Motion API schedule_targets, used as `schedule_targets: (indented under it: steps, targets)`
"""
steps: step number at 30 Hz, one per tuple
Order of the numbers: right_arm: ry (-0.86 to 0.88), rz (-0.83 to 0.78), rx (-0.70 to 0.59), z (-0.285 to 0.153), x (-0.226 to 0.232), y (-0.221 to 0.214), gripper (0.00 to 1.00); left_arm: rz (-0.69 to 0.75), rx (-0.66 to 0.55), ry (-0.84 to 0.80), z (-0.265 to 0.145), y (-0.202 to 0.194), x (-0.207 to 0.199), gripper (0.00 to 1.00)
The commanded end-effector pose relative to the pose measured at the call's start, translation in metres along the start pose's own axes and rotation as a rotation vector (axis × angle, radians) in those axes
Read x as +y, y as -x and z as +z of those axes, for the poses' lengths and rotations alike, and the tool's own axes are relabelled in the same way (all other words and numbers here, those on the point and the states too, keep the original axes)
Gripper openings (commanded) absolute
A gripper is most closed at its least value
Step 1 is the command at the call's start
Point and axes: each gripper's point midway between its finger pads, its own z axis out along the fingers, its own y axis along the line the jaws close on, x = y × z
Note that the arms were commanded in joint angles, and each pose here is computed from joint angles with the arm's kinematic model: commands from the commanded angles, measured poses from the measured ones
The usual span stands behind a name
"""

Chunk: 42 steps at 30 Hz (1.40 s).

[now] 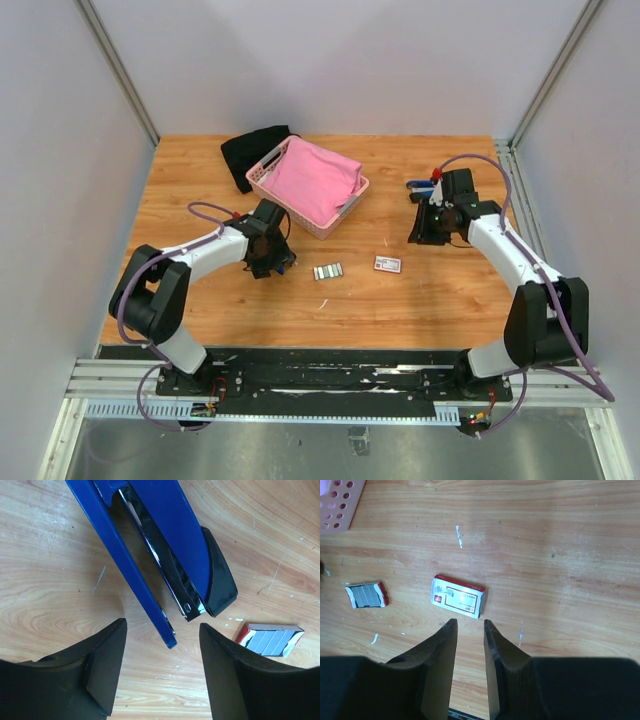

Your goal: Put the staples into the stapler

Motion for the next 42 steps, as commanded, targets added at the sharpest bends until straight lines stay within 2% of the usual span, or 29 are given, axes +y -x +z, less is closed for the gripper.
schedule_targets:
  steps: [1, 5, 13, 28, 30, 36, 39, 42]
  targets:
    - [0.019, 0.044, -0.010, -0.009, 0.004, 0.004, 0.27, -0.013, -0.019, 0.012, -0.002, 0.009, -0.002, 0.61]
    - [0.038, 0.052, 0.015, -0.004, 0.006, -0.001, 0.25, -0.011, -0.008, 0.027, 0.001, 0.006, 0.001, 0.49]
    - [0.044, 0.062, 0.020, -0.001, 0.007, -0.001, 0.24, -0.010, 0.003, 0.069, 0.005, 0.000, 0.014, 0.37]
    - [0.063, 0.052, -0.006, -0.008, 0.010, -0.002, 0.26, -0.006, -0.029, 0.110, 0.020, 0.007, 0.030, 0.38]
    - [0.067, 0.050, -0.007, -0.008, 0.011, -0.002, 0.26, -0.006, -0.028, 0.110, 0.021, 0.008, 0.030, 0.33]
    - [0.091, 0.047, -0.015, -0.014, 0.017, 0.001, 0.26, -0.024, -0.027, 0.061, 0.013, 0.012, 0.023, 0.01]
    - [0.111, 0.017, -0.037, -0.023, 0.028, 0.008, 0.26, -0.042, -0.036, -0.001, -0.001, 0.016, 0.011, 0.00]
    - [0.141, -0.012, -0.049, -0.036, 0.046, 0.018, 0.28, -0.052, -0.056, -0.130, -0.021, 0.021, -0.010, 0.00]
